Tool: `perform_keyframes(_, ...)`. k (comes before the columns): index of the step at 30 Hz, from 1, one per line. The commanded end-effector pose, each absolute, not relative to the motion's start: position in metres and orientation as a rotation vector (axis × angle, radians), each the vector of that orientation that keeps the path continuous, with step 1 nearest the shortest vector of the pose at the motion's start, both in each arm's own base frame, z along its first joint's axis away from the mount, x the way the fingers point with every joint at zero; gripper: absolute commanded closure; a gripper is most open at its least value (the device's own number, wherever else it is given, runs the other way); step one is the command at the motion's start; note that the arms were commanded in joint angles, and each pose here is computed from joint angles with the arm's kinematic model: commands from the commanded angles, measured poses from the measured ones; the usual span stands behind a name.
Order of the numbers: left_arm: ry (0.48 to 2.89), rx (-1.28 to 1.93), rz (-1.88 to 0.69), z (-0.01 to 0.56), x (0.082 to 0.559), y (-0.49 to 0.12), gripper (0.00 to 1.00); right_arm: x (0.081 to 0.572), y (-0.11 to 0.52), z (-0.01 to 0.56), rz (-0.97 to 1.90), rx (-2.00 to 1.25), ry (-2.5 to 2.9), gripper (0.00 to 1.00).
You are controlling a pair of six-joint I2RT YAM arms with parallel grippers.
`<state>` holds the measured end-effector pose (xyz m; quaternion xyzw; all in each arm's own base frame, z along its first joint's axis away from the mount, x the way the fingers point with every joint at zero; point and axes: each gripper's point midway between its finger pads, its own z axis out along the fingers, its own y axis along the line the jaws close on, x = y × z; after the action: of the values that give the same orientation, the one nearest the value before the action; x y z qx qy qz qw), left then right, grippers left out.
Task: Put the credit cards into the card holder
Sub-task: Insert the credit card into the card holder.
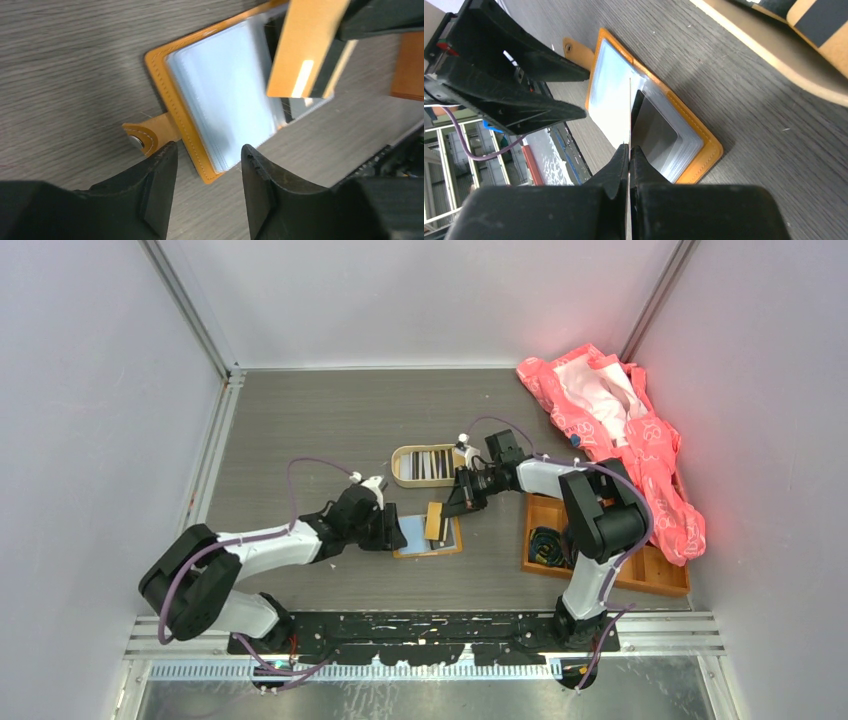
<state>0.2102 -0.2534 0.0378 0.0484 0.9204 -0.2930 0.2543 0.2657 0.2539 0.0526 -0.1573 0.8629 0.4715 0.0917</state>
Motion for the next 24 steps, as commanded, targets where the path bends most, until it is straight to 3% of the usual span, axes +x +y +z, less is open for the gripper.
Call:
perform_keyframes(1, 2.506, 0.146, -0.643, 0.032, 0.225, -0.243, 0.51, 0.264, 0.263, 0.059, 1.477, -0.498, 2.532, 0.99)
perform_keyframes(24, 2.598, 0.166, -0.626, 0.013, 0.219, -0.246, 0.69, 0.265, 0.256, 0.04, 1.298, -0.255, 2.608, 0.99)
